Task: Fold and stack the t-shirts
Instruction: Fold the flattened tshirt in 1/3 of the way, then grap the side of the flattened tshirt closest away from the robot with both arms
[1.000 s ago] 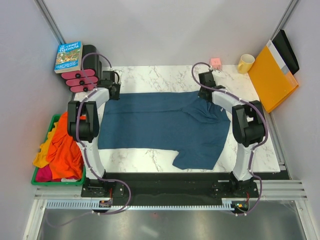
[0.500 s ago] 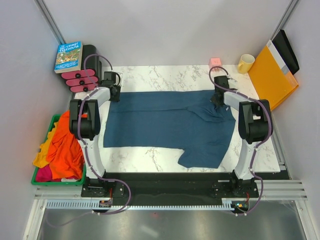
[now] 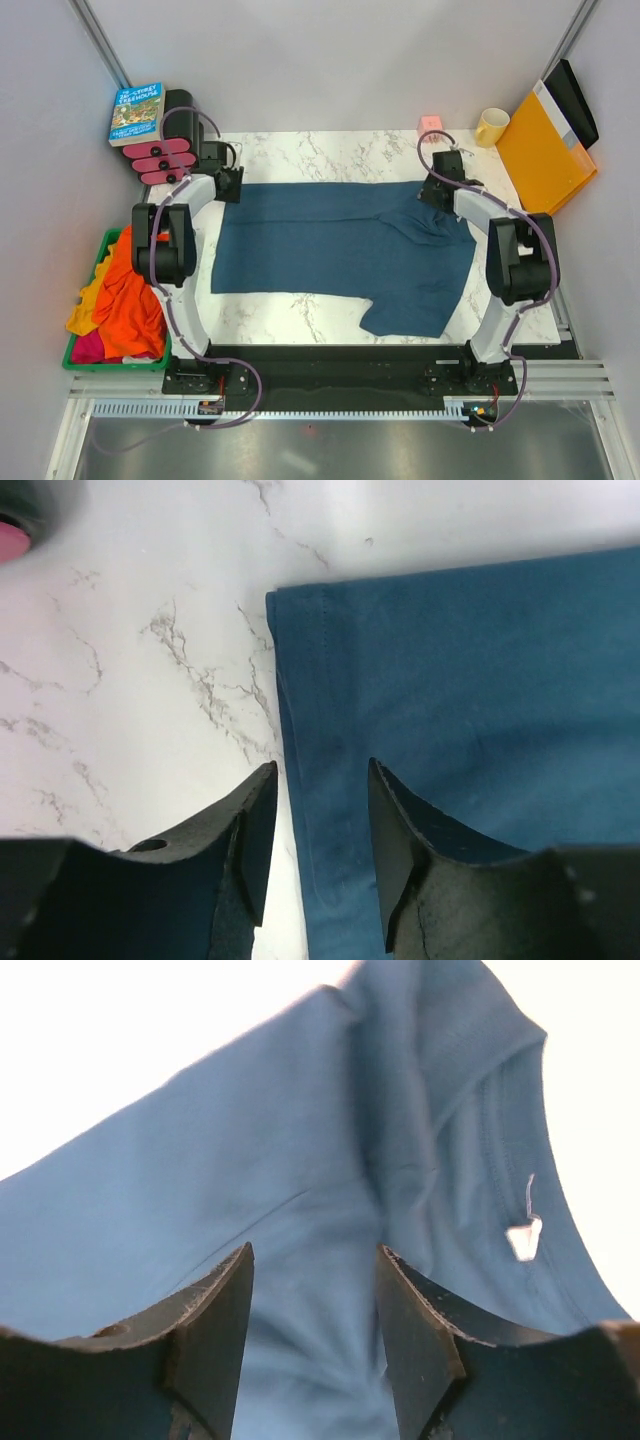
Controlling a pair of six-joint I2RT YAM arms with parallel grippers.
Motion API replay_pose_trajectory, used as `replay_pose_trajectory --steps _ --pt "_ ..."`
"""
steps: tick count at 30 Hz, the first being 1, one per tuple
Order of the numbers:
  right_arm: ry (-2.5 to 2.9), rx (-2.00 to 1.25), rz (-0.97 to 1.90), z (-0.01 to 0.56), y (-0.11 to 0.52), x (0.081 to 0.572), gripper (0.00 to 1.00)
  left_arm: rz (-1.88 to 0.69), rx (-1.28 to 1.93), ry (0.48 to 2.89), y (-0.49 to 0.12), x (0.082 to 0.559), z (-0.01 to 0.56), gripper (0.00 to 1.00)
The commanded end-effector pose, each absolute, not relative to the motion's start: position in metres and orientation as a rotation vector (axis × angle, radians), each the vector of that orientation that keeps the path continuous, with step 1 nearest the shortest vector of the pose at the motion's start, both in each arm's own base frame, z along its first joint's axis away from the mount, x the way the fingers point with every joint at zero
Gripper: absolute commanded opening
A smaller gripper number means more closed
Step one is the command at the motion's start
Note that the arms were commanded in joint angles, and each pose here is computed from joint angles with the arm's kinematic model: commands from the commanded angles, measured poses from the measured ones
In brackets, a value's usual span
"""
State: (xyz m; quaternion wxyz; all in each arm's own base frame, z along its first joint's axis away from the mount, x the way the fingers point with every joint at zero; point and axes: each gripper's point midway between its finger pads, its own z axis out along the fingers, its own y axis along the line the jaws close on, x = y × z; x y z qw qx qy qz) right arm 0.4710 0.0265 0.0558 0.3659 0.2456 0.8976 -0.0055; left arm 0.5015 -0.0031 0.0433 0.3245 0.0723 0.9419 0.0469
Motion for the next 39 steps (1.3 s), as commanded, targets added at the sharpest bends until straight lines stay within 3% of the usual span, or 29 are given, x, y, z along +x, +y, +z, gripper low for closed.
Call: replay_pose_trajectory --steps 1,8,16,27,33,39 --pt "2.216 0.462 0.021 0.122 0.051 0.461 0.59 -0.014 0.171 2.314 -0.024 0.507 0.112 0.49" --pt "2.272 0.165 -0.051 0.123 0.106 0.401 0.42 -0.083 0.225 2.37 -0.033 0.477 0.101 0.42" --pt "2.327 0.201 -0.083 0.103 0.099 0.329 0.45 -0.131 0.261 2.432 -0.037 0.421 0.092 0.4" --pt "2.328 0.356 -0.039 0.098 0.092 0.282 0.46 -0.131 0.283 2.447 -0.035 0.353 0.107 0.41" --pt "2.368 0.298 0.063 0.092 0.123 0.263 0.45 -0.102 0.292 2.485 -0.03 0.329 0.108 0.4" --pt "2.38 0.259 0.061 0.086 0.136 0.231 0.48 -0.13 0.336 2.548 -0.031 0.288 0.101 0.49"
